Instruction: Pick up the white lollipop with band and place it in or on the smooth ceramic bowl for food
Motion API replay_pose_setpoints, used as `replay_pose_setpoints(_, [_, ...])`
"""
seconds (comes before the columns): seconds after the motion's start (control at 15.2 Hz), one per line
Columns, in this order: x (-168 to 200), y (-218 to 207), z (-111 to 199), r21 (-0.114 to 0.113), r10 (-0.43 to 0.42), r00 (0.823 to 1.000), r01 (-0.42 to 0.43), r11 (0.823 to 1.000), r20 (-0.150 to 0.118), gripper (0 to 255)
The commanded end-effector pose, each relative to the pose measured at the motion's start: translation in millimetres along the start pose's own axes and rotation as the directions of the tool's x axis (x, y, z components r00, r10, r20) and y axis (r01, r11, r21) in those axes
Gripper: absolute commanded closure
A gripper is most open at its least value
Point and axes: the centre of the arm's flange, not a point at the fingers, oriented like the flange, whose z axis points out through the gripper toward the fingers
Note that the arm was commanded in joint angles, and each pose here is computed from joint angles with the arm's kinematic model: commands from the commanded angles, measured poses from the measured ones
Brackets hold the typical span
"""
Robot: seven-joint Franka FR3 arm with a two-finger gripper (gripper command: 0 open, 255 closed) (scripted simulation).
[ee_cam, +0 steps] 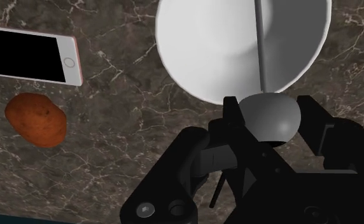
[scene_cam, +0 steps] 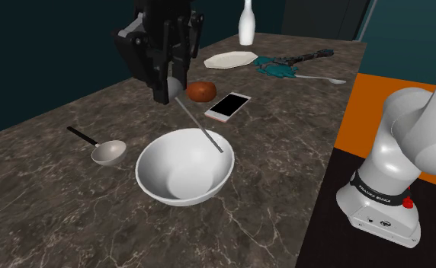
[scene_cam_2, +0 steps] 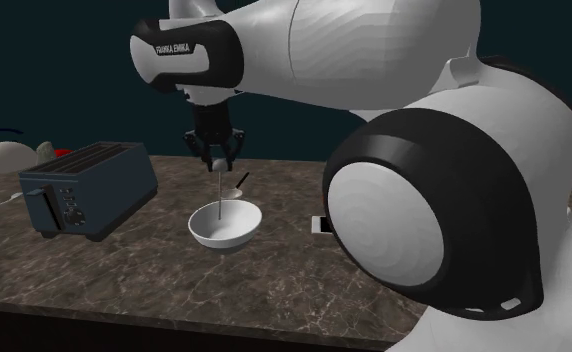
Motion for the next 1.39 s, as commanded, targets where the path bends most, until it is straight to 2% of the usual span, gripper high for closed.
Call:
replay_pose_setpoints(0.0, [-3,0,9,0.000,0.000,1.000,0.000,1.000,0.000,255])
replay_pose_setpoints(0.07, [-4,0,17,0.000,0.000,1.000,0.000,1.000,0.000,255])
replay_pose_setpoints(0.59, [-4,0,17,0.000,0.000,1.000,0.000,1.000,0.000,255])
replay_pose_setpoints(0.66, [-4,0,17,0.000,0.000,1.000,0.000,1.000,0.000,0])
replay_pose_setpoints(0.99, [-4,0,17,0.000,0.000,1.000,0.000,1.000,0.000,0])
replay_pose_setpoints(1.25, [-4,0,-33,0.000,0.000,1.000,0.000,1.000,0.000,0])
replay_pose_setpoints(1.32, [-4,0,-33,0.000,0.000,1.000,0.000,1.000,0.000,0])
